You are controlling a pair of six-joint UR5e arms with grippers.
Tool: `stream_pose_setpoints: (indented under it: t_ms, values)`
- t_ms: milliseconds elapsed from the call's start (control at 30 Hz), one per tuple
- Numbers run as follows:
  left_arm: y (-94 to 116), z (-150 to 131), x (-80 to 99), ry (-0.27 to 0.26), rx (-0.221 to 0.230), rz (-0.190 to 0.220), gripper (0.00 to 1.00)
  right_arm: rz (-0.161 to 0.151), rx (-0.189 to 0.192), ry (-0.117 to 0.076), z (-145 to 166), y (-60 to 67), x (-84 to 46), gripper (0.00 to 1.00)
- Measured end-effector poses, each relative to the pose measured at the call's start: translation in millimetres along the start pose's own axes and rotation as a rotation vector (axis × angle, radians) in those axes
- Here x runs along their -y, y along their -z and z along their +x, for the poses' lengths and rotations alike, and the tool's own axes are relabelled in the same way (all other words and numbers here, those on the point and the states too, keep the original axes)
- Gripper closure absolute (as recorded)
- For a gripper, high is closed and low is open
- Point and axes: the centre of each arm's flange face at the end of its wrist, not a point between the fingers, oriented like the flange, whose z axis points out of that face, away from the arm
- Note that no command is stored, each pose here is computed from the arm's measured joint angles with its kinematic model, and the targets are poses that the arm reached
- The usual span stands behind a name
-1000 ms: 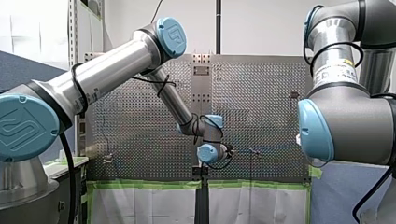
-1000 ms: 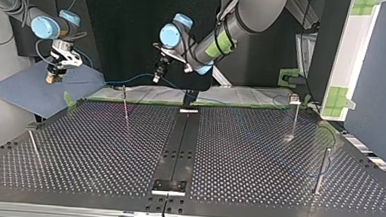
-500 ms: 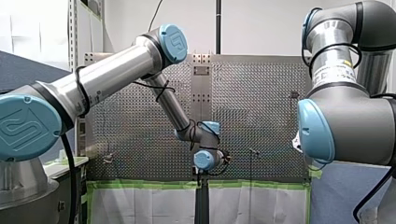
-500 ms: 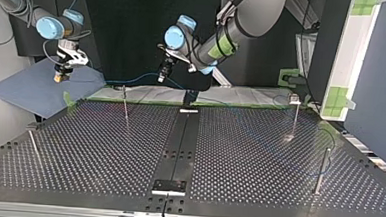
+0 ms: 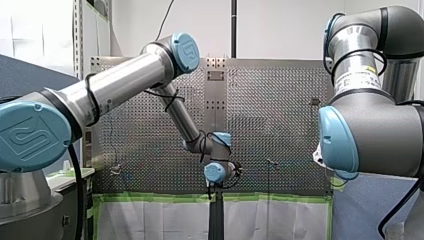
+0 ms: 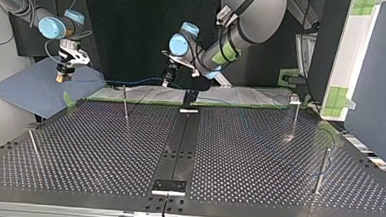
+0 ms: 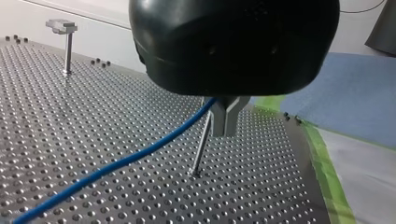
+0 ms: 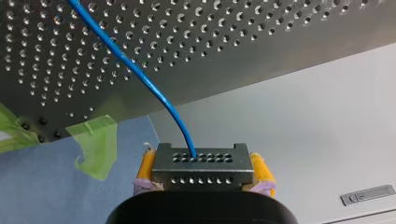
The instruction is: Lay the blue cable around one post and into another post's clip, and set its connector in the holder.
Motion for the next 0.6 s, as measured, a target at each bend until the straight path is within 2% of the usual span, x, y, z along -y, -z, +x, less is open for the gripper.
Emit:
stream_pose_setpoints:
  t_ms: [200,600]
  values:
    - [-6,-1,-6.3,0.009,0.001,-0.003,0.95,0.014,-0.006,-0.009,1,-3.7,0.5,1.0]
    - [-13,-4,-20.0,0.016,-0.002,-0.017,0.95,0.033,0.01,-0.008,-12,-4.7,-1.0,1.0]
